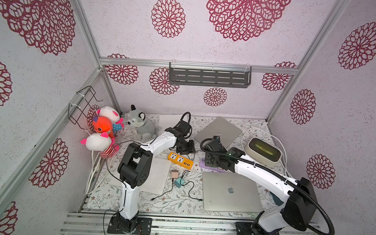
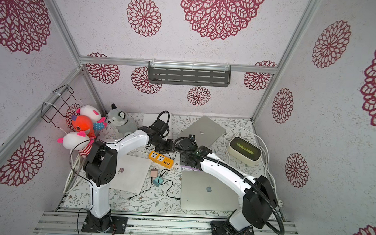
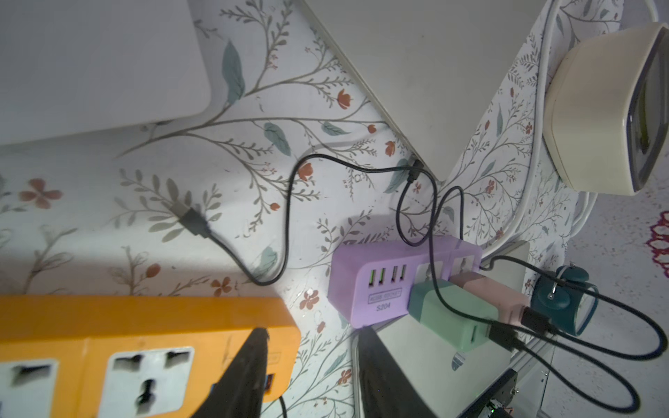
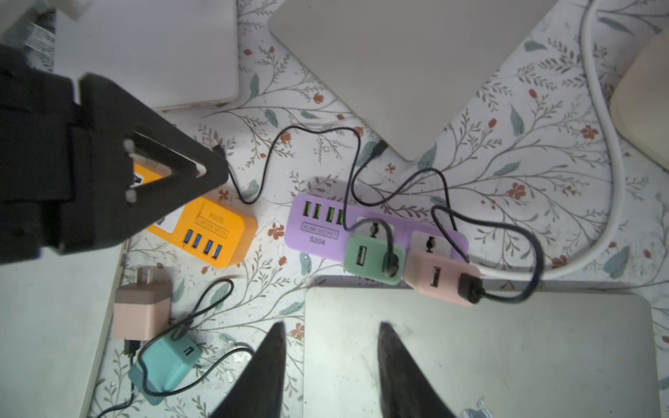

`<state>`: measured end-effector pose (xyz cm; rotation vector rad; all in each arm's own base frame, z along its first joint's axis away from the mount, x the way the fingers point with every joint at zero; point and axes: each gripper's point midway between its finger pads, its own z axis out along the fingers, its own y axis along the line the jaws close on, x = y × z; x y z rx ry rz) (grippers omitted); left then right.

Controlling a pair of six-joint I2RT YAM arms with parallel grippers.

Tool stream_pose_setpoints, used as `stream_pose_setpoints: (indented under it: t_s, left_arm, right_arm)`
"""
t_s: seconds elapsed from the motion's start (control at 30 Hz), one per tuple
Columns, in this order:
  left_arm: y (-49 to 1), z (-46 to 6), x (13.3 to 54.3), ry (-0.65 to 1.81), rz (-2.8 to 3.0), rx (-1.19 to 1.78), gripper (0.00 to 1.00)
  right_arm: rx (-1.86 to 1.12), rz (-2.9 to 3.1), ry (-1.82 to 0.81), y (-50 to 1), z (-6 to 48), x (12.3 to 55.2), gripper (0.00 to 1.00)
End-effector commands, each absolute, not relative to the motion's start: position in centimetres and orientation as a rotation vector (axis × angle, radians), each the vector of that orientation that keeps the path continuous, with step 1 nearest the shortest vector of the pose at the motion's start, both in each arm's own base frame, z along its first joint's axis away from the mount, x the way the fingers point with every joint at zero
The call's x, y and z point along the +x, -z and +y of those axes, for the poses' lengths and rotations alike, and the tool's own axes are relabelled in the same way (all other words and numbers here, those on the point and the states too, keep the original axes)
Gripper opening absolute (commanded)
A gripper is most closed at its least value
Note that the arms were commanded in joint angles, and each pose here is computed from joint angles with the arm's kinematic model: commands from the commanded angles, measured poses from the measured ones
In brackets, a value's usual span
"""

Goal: Unplug the laptop charger
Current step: Remove the charging cable from the laptop, then remove the plug from the socket.

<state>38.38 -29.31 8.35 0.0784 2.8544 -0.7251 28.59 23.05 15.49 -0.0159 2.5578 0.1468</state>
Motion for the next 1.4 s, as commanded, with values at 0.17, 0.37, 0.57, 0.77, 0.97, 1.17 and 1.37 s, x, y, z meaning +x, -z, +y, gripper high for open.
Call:
stream_pose_setpoints:
  t_s: [0.17,0.37,0.57,0.77,0.97,1.17,1.37]
  left_arm:
    - [-7.8,-31.9,38.0,0.768,2.833,0.100,0.45]
    - [-7.2,-32.7,37.6,0.787,2.844,0.105,0.45]
    - [-6.8,-33.0,37.4,0.787,2.853,0.111,0.45]
    - [-6.4,-33.2,37.3,0.795,2.861,0.113,0.45]
    - [-5.9,-33.5,37.2,0.803,2.869,0.115,0.45]
    - [-5.8,-33.6,37.2,0.805,2.871,0.118,0.45]
    - [-5.6,-33.8,36.9,0.810,2.875,0.123,0.45]
  right_arm:
    - [0.126,2.489,-0.146,-15.3,21.8,28.9,0.47]
    - [0.173,2.486,-0.113,-14.4,20.9,29.5,0.50]
    - [0.182,2.501,-0.128,-13.8,21.1,30.4,0.50]
    - [0.184,2.521,-0.124,-12.8,21.1,30.9,0.50]
    - [0.172,2.547,-0.093,-11.8,21.2,31.1,0.50]
    - [0.163,2.562,-0.074,-11.0,21.3,31.4,0.50]
    - [0.158,2.569,-0.062,-10.4,21.4,31.6,0.49]
